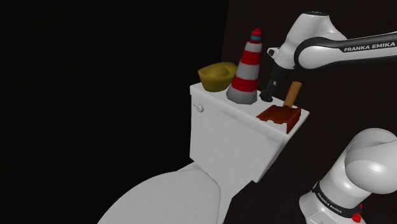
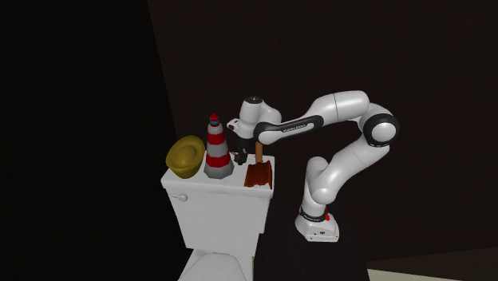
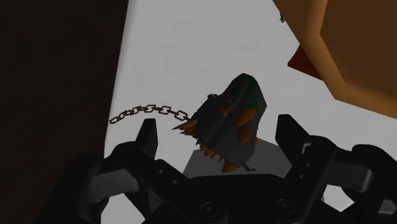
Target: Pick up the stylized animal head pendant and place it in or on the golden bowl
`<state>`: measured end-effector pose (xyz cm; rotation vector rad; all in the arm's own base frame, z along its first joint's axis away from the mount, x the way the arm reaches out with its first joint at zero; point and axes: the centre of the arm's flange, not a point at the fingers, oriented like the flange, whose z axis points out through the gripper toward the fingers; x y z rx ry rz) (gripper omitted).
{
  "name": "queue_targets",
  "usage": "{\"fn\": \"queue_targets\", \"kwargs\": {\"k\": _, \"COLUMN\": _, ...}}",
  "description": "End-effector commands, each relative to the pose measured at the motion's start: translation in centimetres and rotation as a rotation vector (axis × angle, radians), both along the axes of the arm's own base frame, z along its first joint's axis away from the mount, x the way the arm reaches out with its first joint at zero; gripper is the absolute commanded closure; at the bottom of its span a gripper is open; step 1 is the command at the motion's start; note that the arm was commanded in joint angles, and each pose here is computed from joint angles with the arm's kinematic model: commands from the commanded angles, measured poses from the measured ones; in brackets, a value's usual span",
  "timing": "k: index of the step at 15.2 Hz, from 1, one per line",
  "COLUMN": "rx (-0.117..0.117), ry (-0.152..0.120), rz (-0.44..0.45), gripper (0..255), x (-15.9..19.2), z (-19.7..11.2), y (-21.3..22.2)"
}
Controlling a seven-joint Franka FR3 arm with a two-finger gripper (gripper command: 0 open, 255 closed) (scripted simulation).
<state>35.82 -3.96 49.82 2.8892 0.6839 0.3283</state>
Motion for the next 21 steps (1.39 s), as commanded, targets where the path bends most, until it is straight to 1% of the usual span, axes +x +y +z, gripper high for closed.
{"fn": "queue_targets", "kwargs": {"k": 1, "rx": 0.0, "ry": 0.0, "rz": 0.0, "gripper": 0, "x": 0.0, "z": -0.1, "y": 0.0}}
{"fn": "queue_targets", "kwargs": {"k": 4, "rx": 0.0, "ry": 0.0, "rz": 0.0, "gripper": 0, "x": 0.0, "z": 0.0, "y": 0.0}}
{"fn": "queue_targets", "kwargs": {"k": 5, "rx": 0.0, "ry": 0.0, "rz": 0.0, "gripper": 255, "x": 0.0, "z": 0.0, "y": 0.0}}
{"fn": "queue_targets", "kwargs": {"k": 14, "rx": 0.0, "ry": 0.0, "rz": 0.0, "gripper": 255, "x": 0.0, "z": -0.1, "y": 0.0}}
{"fn": "queue_targets", "kwargs": {"k": 21, "rx": 0.0, "ry": 0.0, "rz": 0.0, "gripper": 255, "x": 0.0, "z": 3.6, "y": 0.0}}
